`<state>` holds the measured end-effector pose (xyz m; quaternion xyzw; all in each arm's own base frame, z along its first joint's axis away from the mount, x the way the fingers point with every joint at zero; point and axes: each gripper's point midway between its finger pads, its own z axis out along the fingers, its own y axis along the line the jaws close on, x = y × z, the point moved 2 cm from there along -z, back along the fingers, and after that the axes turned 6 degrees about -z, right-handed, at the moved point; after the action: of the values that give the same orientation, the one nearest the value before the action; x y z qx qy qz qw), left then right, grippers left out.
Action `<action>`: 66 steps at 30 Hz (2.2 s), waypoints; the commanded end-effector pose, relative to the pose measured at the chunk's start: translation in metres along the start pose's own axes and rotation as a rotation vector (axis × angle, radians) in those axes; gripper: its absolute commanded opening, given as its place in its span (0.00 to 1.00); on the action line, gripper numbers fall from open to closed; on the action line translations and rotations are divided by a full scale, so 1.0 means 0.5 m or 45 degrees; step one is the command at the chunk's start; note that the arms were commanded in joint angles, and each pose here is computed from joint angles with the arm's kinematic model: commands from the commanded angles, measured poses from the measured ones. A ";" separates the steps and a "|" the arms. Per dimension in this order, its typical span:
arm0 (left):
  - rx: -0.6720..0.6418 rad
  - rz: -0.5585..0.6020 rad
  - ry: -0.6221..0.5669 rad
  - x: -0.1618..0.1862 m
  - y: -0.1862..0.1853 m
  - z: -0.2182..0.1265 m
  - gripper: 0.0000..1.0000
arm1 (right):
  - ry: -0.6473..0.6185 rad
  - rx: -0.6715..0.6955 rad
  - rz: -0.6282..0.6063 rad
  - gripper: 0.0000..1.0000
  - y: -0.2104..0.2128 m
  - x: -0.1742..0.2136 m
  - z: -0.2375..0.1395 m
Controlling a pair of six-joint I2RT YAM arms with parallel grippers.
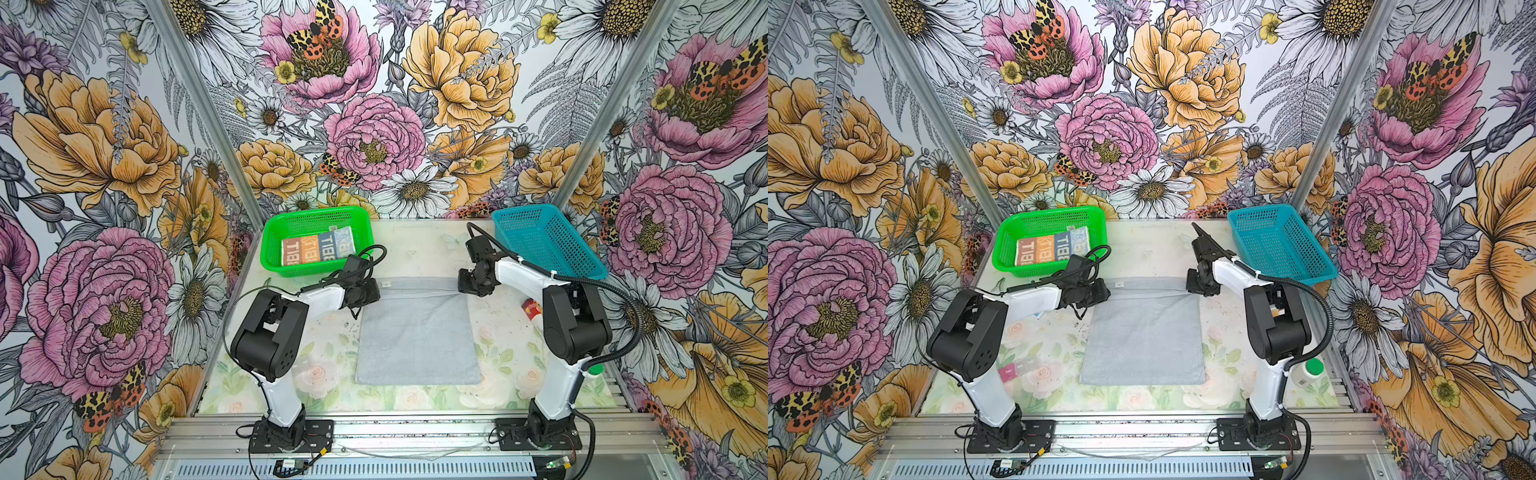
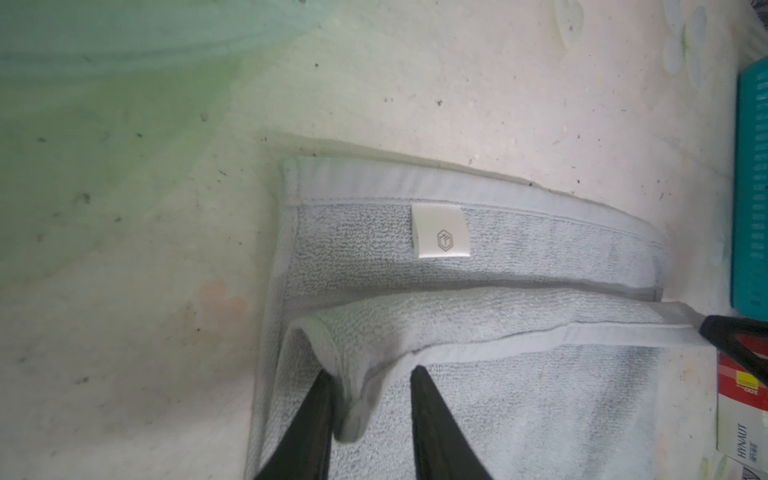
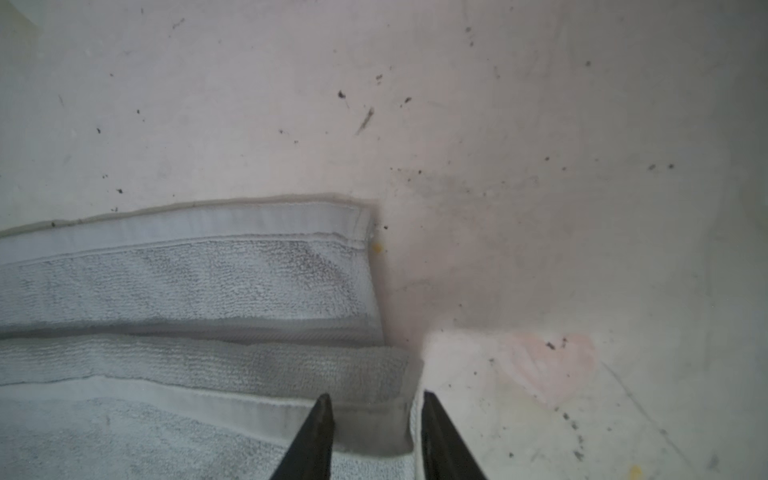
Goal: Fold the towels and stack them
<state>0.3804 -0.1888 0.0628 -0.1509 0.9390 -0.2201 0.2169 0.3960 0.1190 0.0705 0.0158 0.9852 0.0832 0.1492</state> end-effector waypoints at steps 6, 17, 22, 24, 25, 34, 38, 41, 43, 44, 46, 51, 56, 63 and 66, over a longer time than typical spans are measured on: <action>0.066 -0.002 -0.032 -0.013 -0.029 -0.015 0.09 | -0.048 -0.016 -0.001 0.01 0.007 -0.021 -0.012; 0.090 -0.004 -0.109 -0.059 -0.036 -0.066 0.00 | -0.112 -0.038 -0.011 0.00 0.017 -0.049 -0.048; 0.096 0.002 -0.124 -0.078 -0.042 -0.078 0.00 | -0.138 -0.038 -0.016 0.00 0.019 -0.063 -0.064; 0.096 0.004 -0.143 -0.083 -0.044 -0.083 0.00 | -0.146 -0.018 -0.012 0.00 0.011 -0.067 -0.065; 0.093 0.005 -0.149 -0.086 -0.044 -0.083 0.00 | -0.144 -0.022 -0.007 0.00 0.007 -0.071 -0.062; 0.070 0.001 -0.188 -0.125 -0.038 -0.076 0.00 | -0.145 -0.029 -0.005 0.00 -0.001 -0.104 -0.046; 0.066 0.009 -0.152 -0.132 -0.038 -0.047 0.00 | -0.100 -0.089 0.002 0.00 0.007 -0.114 -0.015; 0.078 0.034 -0.170 -0.146 -0.051 -0.041 0.06 | -0.062 -0.139 -0.009 0.00 0.018 -0.117 0.014; 0.067 0.088 -0.140 -0.142 -0.053 -0.007 0.20 | -0.056 -0.138 -0.021 0.11 0.018 -0.120 0.022; 0.071 0.118 -0.140 -0.141 -0.062 -0.005 0.26 | -0.060 -0.129 -0.023 0.15 0.016 -0.121 0.022; 0.057 0.170 -0.160 -0.148 -0.076 -0.006 0.35 | -0.085 -0.110 -0.035 0.31 0.013 -0.128 0.011; 0.000 0.246 -0.317 -0.182 -0.101 -0.053 0.51 | -0.213 -0.042 -0.091 0.46 0.007 -0.150 -0.067; 0.078 0.311 -0.381 -0.176 -0.145 -0.126 0.53 | -0.278 -0.065 -0.124 0.47 0.037 -0.115 -0.139; 0.094 0.369 -0.149 -0.037 -0.117 -0.152 0.51 | -0.125 -0.151 -0.168 0.49 0.112 -0.002 -0.094; 0.134 0.343 -0.014 0.033 -0.085 -0.163 0.49 | -0.089 -0.112 -0.212 0.49 0.136 0.048 -0.059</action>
<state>0.3683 -0.2065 0.1627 -0.0233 0.9208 -0.2245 0.3182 0.3796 0.1734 0.1251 -0.0721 0.9666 0.1215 0.2138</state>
